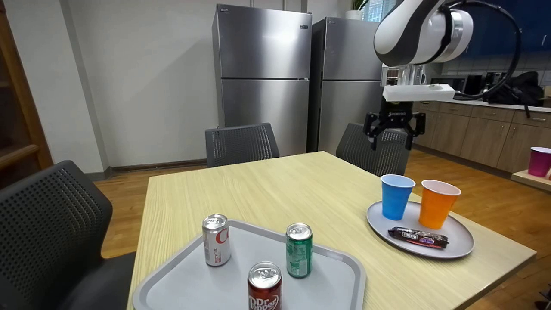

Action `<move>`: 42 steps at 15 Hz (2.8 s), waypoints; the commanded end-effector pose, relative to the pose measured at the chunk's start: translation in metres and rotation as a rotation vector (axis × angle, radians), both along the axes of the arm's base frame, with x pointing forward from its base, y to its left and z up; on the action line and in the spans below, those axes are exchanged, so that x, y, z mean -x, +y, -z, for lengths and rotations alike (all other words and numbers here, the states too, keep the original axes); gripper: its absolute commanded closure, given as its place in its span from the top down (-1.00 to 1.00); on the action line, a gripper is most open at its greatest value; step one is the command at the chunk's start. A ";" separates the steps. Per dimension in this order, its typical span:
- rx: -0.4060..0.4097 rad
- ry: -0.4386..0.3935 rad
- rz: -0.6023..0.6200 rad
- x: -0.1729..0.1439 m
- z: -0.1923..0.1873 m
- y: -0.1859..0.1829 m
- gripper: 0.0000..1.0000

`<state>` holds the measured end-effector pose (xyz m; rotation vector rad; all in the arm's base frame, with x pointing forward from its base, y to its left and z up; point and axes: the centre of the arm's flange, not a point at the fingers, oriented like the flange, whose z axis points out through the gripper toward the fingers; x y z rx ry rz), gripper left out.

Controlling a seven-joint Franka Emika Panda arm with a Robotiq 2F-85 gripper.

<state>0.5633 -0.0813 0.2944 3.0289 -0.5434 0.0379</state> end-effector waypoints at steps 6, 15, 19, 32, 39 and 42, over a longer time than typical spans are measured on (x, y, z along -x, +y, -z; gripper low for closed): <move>-0.020 0.014 0.067 -0.030 0.045 -0.002 1.00; -0.029 0.067 0.126 -0.045 0.092 -0.014 1.00; -0.036 0.092 0.145 -0.049 0.111 -0.015 1.00; -0.035 0.096 0.190 -0.038 0.102 -0.026 -0.91; -0.020 0.045 0.186 -0.029 0.056 -0.012 -0.98; -0.012 0.013 0.177 -0.027 0.028 0.010 -0.98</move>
